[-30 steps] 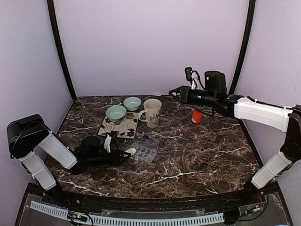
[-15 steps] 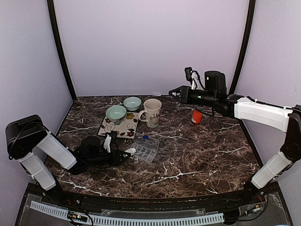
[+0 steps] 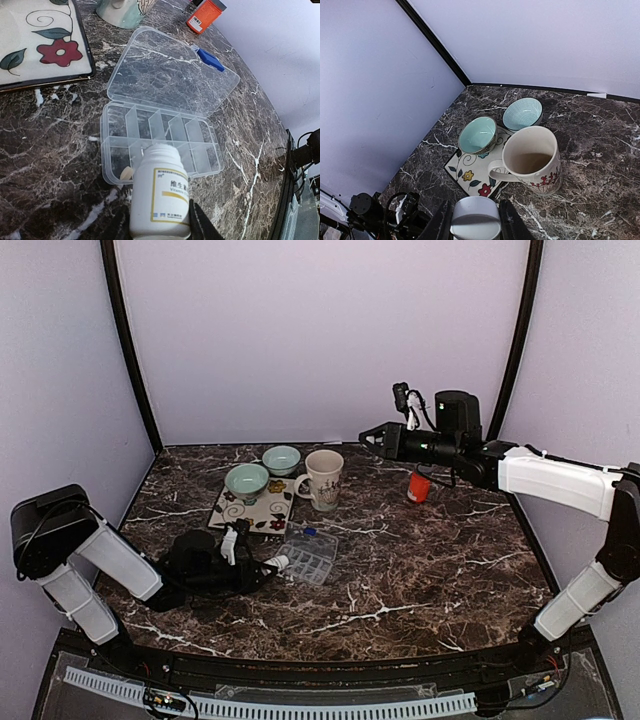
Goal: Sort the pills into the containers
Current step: Pour the pill into the compartment of the pill container.
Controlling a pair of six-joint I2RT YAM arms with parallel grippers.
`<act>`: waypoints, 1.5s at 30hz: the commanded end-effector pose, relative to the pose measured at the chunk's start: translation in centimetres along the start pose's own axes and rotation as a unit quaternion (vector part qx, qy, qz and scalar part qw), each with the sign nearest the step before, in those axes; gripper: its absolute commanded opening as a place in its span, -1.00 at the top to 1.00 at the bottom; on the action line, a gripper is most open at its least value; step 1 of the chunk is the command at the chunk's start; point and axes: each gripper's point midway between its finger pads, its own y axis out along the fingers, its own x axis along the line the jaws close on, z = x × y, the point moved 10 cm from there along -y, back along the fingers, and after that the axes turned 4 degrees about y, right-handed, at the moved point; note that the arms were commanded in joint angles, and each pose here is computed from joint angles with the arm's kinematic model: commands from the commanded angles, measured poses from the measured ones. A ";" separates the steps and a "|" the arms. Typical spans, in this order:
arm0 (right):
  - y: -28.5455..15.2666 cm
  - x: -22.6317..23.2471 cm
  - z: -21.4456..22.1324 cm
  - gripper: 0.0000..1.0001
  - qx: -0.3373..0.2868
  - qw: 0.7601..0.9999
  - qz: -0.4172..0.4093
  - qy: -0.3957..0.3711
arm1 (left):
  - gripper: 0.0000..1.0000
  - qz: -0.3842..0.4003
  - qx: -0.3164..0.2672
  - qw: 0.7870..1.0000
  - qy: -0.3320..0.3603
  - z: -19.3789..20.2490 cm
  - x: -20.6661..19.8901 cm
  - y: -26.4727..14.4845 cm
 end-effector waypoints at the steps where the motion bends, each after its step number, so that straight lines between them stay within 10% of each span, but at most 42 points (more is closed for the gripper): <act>1: 0.0 0.3 -1.0 0.49 -0.019 1.000 -0.012 -0.004 | 1.00 0.001 -0.011 1.000 0.014 -0.6 -0.5 -0.1; 45: 0.2 0.1 -0.8 0.48 -0.017 1.000 -0.011 0.000 | 1.00 -0.018 -0.004 0.999 0.042 -1.2 -1.4 0.0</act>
